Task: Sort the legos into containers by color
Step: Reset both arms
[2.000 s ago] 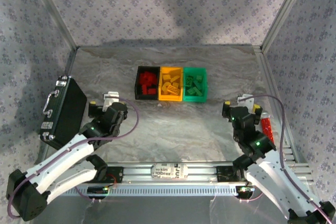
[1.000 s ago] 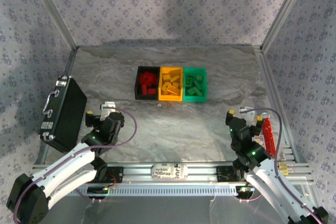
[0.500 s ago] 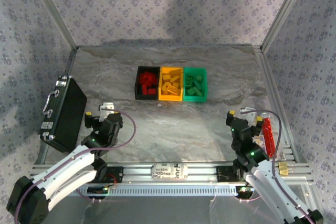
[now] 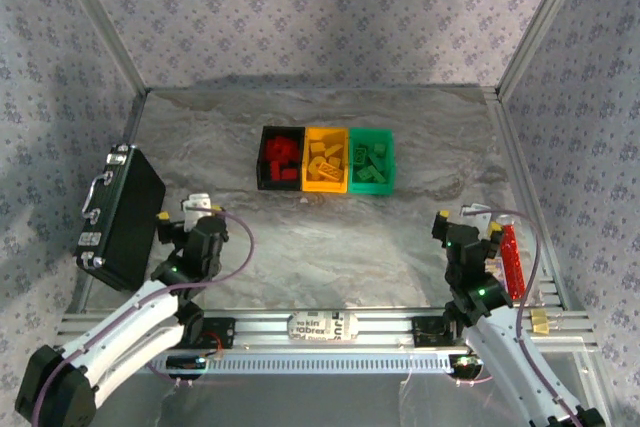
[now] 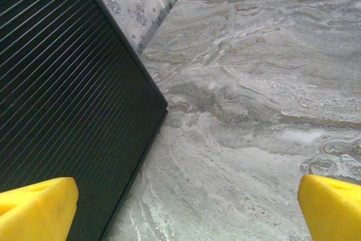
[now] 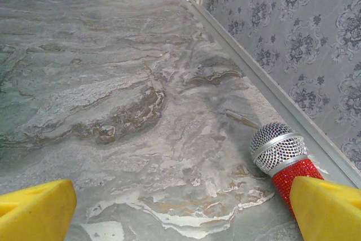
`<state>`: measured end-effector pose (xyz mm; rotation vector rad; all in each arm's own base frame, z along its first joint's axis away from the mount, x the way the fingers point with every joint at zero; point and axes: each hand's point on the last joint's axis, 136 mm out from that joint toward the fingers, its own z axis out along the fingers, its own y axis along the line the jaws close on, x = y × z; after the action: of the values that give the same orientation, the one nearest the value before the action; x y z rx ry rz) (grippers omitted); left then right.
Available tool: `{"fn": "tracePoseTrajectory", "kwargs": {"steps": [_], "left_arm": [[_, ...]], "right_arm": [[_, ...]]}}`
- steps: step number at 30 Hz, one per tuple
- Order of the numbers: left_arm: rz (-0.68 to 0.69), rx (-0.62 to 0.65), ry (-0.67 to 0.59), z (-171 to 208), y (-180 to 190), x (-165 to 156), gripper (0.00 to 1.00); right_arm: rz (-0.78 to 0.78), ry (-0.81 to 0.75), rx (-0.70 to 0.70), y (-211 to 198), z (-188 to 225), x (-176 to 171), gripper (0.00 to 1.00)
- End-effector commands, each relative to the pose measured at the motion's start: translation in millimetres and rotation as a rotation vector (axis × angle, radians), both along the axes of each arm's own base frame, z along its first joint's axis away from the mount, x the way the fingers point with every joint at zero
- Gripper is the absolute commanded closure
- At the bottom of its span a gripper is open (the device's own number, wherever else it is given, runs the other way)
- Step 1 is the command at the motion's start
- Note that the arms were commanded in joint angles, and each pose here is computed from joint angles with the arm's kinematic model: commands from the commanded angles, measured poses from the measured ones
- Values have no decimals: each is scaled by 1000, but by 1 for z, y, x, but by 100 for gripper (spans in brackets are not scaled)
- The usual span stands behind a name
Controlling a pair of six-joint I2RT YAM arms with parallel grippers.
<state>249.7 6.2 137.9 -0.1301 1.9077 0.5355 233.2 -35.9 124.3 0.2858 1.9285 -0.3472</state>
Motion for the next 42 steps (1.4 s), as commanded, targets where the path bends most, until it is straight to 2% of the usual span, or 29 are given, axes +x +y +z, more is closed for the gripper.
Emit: {"fn": "tracePoseTrajectory", "kwargs": {"steps": [1, 42], "left_arm": [[20, -12, -40, 4, 5, -1, 0], [17, -84, -80, 0, 9, 25, 0]], "right_arm": [[10, -25, 9, 2, 5, 3, 1], [35, -114, -27, 5, 11, 26, 1]]}}
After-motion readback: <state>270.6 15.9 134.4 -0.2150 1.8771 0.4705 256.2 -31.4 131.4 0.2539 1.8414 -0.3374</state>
